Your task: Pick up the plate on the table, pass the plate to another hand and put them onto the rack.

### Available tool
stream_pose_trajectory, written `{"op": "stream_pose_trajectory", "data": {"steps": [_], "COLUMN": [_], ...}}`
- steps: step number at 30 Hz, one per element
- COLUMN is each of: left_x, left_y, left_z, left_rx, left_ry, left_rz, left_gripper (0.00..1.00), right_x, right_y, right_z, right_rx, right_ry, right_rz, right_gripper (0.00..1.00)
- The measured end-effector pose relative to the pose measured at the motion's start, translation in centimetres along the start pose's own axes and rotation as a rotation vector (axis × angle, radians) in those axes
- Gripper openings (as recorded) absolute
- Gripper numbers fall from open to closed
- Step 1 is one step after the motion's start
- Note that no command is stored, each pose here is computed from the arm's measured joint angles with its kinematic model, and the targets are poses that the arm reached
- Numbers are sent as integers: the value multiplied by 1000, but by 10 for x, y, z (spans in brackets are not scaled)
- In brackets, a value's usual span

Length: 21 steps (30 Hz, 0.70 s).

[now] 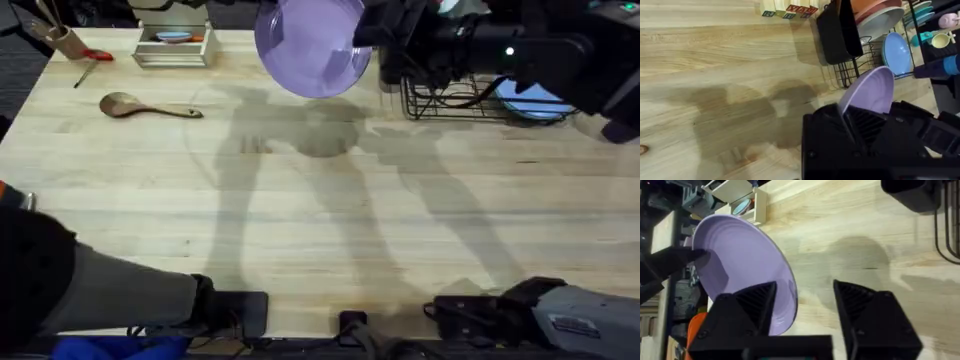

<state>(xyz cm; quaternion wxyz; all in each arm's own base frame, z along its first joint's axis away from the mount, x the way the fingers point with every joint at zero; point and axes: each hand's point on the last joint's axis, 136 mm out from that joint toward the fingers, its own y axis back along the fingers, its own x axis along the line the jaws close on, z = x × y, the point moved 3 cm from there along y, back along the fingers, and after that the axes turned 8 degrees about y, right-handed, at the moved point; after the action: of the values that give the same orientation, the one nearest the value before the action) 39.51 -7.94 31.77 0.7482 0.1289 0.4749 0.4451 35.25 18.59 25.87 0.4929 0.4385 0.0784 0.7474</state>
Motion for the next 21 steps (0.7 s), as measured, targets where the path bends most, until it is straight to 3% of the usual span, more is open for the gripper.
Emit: {"op": "stream_pose_trajectory", "data": {"steps": [5, 8, 21], "left_x": [0, 0, 0], "left_y": [0, 0, 0], "left_z": [0, 0, 0], "left_rx": [0, 0, 0], "left_ry": [0, 0, 0], "left_rz": [0, 0, 0], "left_gripper": [40, 40, 41], "right_x": [0, 0, 7], "right_y": [0, 0, 0], "right_z": [0, 0, 0], "right_rx": [0, 0, 7], "right_ry": [-11, -14, -10], "right_rz": [0, 0, 43], "right_gripper": [439, 359, 326]}}
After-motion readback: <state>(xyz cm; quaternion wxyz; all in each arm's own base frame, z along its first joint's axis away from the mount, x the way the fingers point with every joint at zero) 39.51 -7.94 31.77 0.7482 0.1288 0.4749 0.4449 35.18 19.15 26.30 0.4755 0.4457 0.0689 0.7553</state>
